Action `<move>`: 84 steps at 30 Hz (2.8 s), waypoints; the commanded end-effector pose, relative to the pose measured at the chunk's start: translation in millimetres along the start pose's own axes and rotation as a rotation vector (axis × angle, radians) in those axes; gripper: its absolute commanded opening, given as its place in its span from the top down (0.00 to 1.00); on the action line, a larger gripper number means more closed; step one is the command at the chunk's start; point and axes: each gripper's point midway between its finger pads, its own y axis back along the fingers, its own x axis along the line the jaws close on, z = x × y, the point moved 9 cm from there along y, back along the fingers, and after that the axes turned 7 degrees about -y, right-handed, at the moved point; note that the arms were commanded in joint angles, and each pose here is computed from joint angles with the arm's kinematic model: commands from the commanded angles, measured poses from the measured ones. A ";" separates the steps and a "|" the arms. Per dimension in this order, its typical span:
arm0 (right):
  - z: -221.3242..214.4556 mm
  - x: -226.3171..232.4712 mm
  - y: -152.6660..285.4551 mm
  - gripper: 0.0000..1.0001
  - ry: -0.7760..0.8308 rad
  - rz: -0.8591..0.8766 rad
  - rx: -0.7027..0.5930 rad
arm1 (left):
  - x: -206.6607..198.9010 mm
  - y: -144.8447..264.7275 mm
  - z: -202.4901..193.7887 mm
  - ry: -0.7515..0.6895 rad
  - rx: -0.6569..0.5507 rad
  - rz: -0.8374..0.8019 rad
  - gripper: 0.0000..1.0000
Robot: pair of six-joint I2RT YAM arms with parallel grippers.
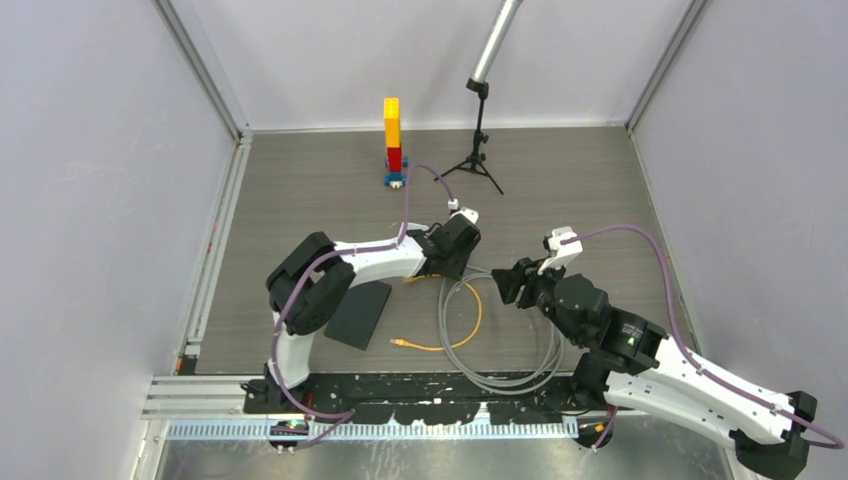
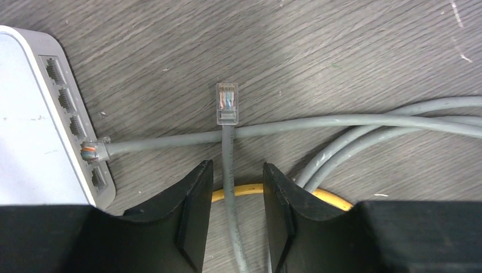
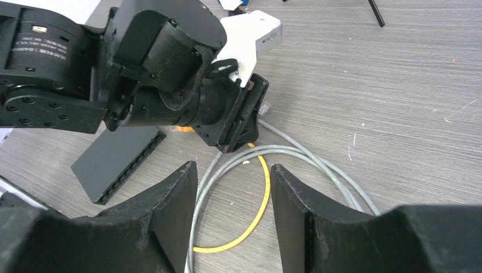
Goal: Insert the plug into the switch port
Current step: Pick up the connector from the center of the board.
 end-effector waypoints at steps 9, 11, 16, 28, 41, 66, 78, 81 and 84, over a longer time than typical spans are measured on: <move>8.2 6.1 0.1 0.45 -0.007 0.028 -0.020 | 12.9 -13.1 -0.2 0.019 0.015 0.044 0.86; 7.9 5.9 0.0 0.45 -0.003 0.029 -0.019 | 14.6 -10.8 -0.2 0.017 0.017 0.049 0.99; 15.1 6.4 6.1 0.45 0.038 0.060 -0.033 | 17.0 21.5 13.5 0.004 -0.051 0.007 1.00; 37.2 29.9 44.8 0.34 0.191 0.612 -0.284 | 17.1 226.3 31.9 -0.034 -0.708 -0.560 1.00; 59.7 94.6 32.2 0.30 0.136 1.013 -0.411 | 20.4 337.1 19.5 -0.099 -1.104 -0.899 1.00; 63.2 132.1 8.9 0.34 0.053 1.189 -0.421 | 11.8 354.2 16.0 -0.153 -1.154 -1.080 1.00; 73.6 157.8 7.4 0.83 0.030 1.351 -0.386 | -0.6 362.7 17.1 -0.225 -1.140 -1.285 1.00; 73.6 157.6 7.5 0.99 0.036 1.346 -0.376 | -1.2 363.3 17.5 -0.229 -1.143 -1.294 1.00; 73.0 152.9 3.6 1.00 0.053 1.268 -0.361 | 1.4 359.9 17.8 -0.209 -1.147 -1.236 0.75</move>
